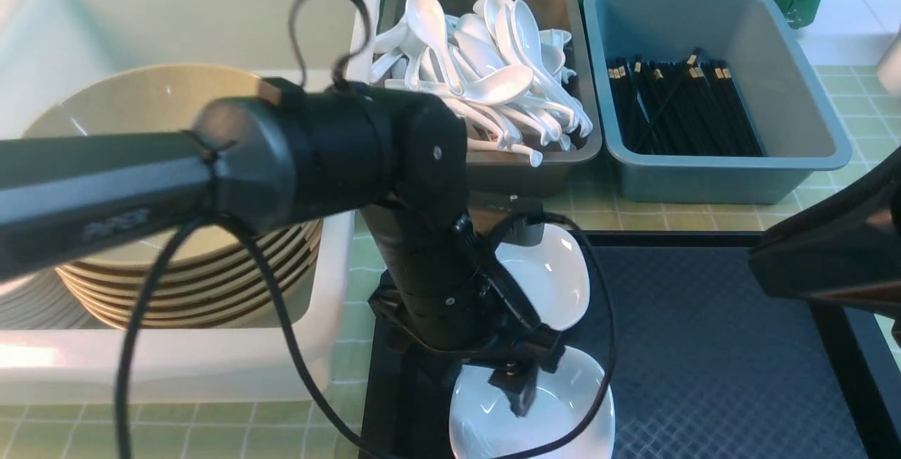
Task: On green table put chopsticks spoon bowls plates into blue grey white boxes.
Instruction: 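Grasp the small white bowl on the black tray by its rim with the left gripper, then place the white bowl into the white bin with the other dishes with the left gripper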
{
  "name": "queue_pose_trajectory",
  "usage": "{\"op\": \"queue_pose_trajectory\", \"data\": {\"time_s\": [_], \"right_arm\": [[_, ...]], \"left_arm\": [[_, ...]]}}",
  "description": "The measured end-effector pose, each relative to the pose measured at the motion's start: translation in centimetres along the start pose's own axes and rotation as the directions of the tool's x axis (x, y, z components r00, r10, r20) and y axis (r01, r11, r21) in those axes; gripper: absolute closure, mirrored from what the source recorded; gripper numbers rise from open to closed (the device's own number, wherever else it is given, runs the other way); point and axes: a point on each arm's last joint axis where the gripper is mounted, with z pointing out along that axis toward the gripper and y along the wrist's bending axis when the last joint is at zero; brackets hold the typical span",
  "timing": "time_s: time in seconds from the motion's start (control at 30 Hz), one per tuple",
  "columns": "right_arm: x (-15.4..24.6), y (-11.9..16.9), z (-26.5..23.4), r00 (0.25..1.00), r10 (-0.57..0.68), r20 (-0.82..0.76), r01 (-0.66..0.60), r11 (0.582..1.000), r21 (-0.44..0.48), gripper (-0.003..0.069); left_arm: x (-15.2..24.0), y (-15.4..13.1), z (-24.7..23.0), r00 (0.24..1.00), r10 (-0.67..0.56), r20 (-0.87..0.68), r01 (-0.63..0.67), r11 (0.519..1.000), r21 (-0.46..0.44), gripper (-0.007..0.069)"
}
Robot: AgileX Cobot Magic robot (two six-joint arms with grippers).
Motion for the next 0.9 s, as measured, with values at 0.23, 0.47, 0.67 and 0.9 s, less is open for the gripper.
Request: {"op": "queue_pose_trajectory", "data": {"time_s": [0.23,0.47,0.67,0.9], "right_arm": [[-0.1,0.0,0.0,1.000,0.001,0.009,-0.001,1.000,0.002,0.0513],[-0.1,0.0,0.0,1.000,0.001,0.011,-0.001,1.000,0.003,0.0508],[-0.2,0.0,0.0,1.000,0.001,0.019,-0.001,1.000,0.005,0.0504],[-0.3,-0.1,0.0,0.999,-0.008,0.037,0.007,1.000,0.010,0.0501]], "left_arm": [[-0.9,0.7,2.6,1.000,0.013,-0.002,-0.013,0.999,-0.029,0.0114],[-1.3,2.1,3.5,0.998,-0.036,-0.042,0.036,0.999,-0.014,0.0424],[-1.6,2.1,1.0,0.999,-0.013,-0.048,0.016,0.997,0.071,0.0604],[0.5,0.9,-7.6,0.994,0.071,0.079,-0.076,0.995,0.068,0.0610]]}}
